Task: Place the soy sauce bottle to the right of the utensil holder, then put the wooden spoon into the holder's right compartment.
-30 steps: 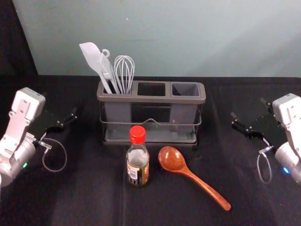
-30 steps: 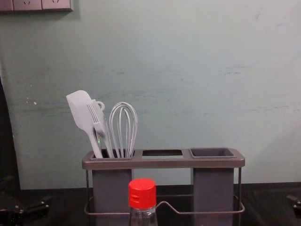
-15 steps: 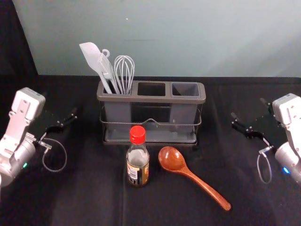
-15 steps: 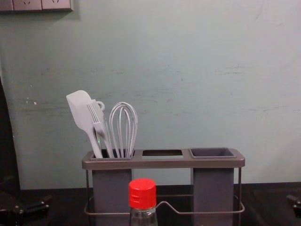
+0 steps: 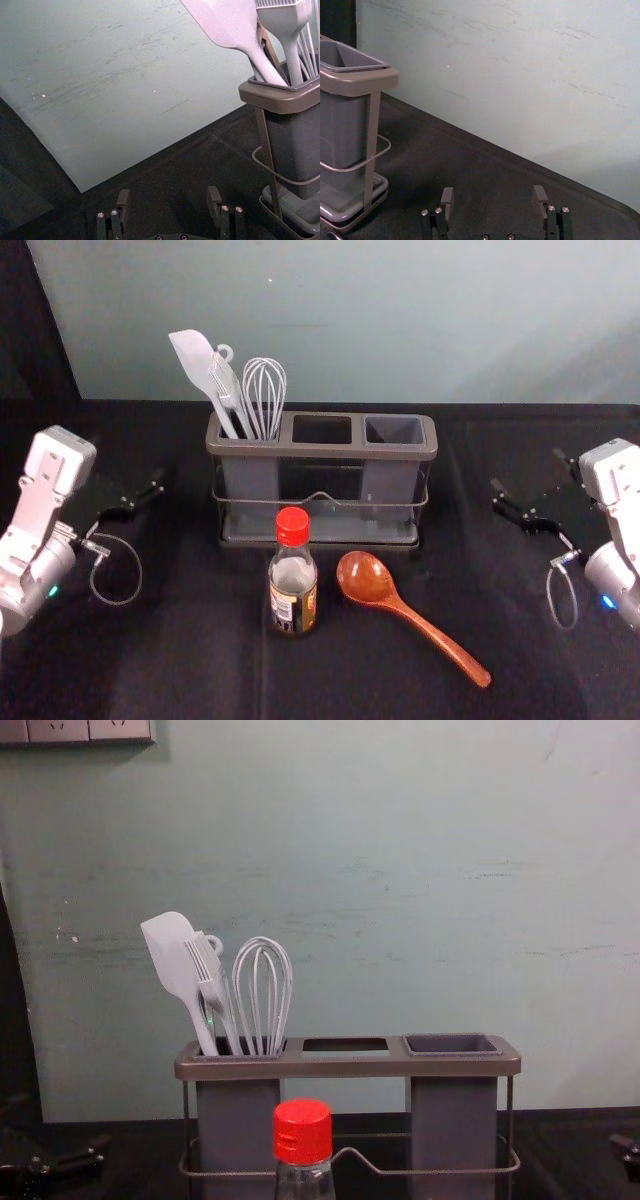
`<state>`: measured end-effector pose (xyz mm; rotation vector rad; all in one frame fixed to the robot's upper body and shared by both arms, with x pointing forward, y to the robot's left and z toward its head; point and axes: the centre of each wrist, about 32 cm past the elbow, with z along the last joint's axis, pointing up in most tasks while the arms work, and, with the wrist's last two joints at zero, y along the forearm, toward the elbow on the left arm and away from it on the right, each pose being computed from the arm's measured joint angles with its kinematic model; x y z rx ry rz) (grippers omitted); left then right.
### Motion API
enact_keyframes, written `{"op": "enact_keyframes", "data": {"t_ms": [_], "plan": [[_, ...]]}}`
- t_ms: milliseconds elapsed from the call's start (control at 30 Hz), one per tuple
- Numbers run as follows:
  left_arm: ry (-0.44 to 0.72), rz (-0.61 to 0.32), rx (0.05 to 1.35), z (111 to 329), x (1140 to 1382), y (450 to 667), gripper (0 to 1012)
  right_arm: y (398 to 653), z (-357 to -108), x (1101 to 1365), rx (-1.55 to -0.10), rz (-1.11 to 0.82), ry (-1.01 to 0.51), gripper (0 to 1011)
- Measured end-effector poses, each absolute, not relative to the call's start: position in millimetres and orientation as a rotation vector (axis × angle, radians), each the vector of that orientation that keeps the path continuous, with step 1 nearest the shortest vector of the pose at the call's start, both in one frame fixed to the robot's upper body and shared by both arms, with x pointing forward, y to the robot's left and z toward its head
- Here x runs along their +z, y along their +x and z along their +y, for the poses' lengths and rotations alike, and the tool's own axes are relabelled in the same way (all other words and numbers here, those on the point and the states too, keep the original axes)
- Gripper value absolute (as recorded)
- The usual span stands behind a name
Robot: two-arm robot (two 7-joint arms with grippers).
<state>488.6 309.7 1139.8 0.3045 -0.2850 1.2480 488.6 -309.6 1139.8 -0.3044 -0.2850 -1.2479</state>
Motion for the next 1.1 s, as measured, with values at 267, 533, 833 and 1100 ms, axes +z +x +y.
{"op": "enact_keyframes", "data": {"t_ms": [267,533,833,1100], "plan": [[0.304,-0.285,1.248,310,1140,489,1000,480,-313,1141,-1.249,-0.282,-0.267,1003],[0.304,-0.285,1.248,310,1140,489,1000,462,-322,1147,-1.191,-0.227,-0.200,1003],[0.304,-0.285,1.248,310,1140,489,1000,439,-325,1158,-1.060,-0.136,-0.171,1003],[0.305,-0.285,1.248,310,1140,489,1000,417,-322,1164,-0.934,-0.072,-0.156,1003]]}}
